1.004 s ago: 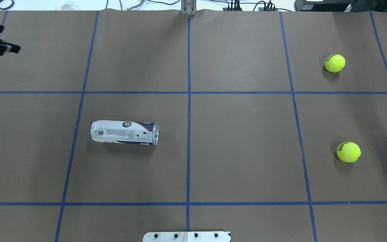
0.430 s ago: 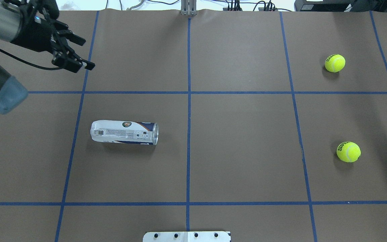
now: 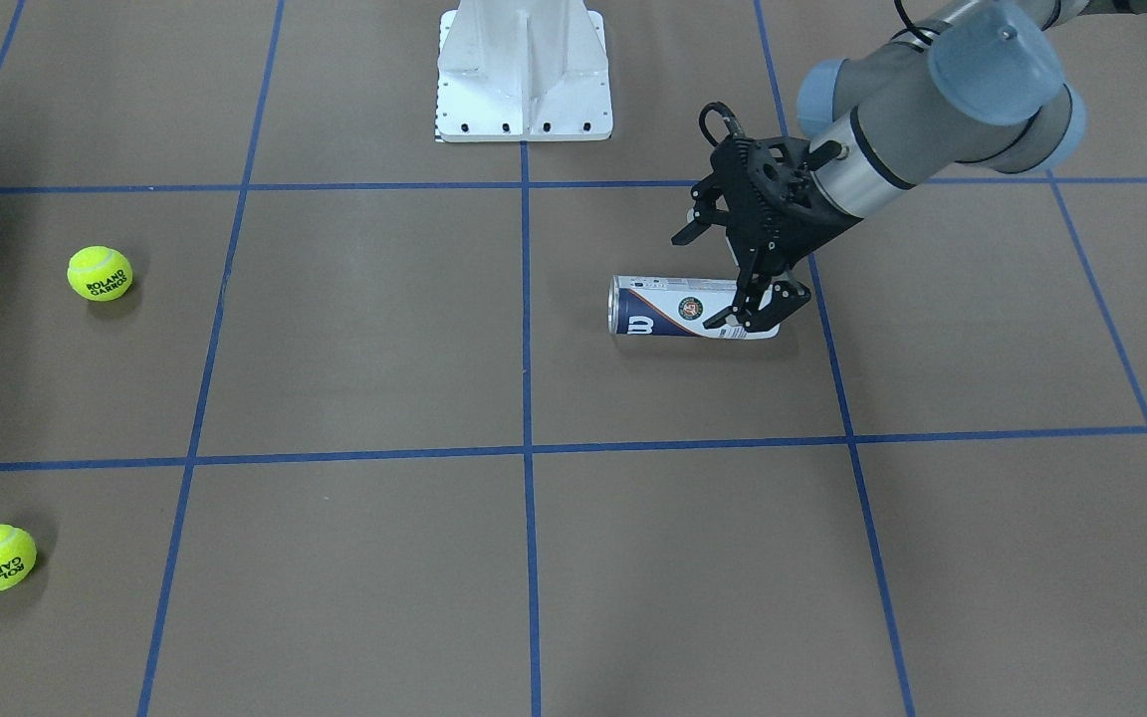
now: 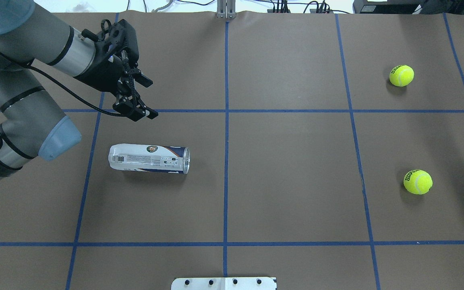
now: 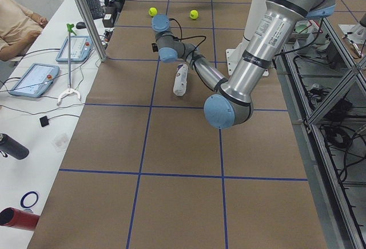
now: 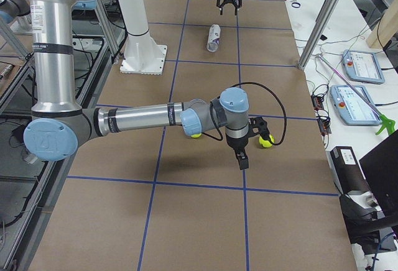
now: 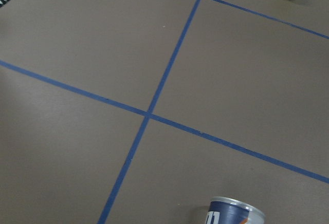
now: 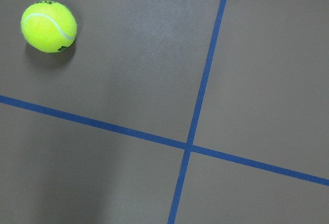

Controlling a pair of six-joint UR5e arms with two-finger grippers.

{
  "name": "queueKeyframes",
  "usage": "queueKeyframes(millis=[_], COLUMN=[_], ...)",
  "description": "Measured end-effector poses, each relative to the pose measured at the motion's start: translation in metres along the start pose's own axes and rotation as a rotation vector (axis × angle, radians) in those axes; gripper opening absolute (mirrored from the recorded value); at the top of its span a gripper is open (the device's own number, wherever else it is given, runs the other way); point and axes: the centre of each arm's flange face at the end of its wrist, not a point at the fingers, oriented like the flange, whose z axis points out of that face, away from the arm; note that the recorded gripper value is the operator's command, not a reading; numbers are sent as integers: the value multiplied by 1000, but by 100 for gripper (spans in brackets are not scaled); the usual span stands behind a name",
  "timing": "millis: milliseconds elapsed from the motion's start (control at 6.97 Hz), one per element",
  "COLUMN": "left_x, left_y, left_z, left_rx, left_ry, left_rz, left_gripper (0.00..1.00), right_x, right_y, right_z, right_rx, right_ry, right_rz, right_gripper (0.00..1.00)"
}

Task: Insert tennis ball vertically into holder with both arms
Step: 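Move the left gripper down toward the clear tube lying on the table, then close the left gripper around the tube's open end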

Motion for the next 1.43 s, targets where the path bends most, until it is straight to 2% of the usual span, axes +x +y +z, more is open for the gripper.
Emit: queueKeyframes(millis=[143,430,717,1004,1434], left_x=[3,11,45,85,111], left_y=[-5,-6,-12,-20,-18], left_z=[11,44,89,118,146], left_rx=[-47,-164,-292,-352,-388], left_ry=[-4,-68,-122,-137,-153], left_rz=[43,129,182,226,266], left_gripper=[99,99,99,99,99], right_x=[0,0,1,1,1], right_y=[0,0,1,0,0], right_z=[0,0,1,2,1], right_rx=[0,-1,-3,-3,-3], right_ry=[0,-1,0,0,0], right_rz=[1,1,3,3,2], right_gripper=[100,100,100,100,100])
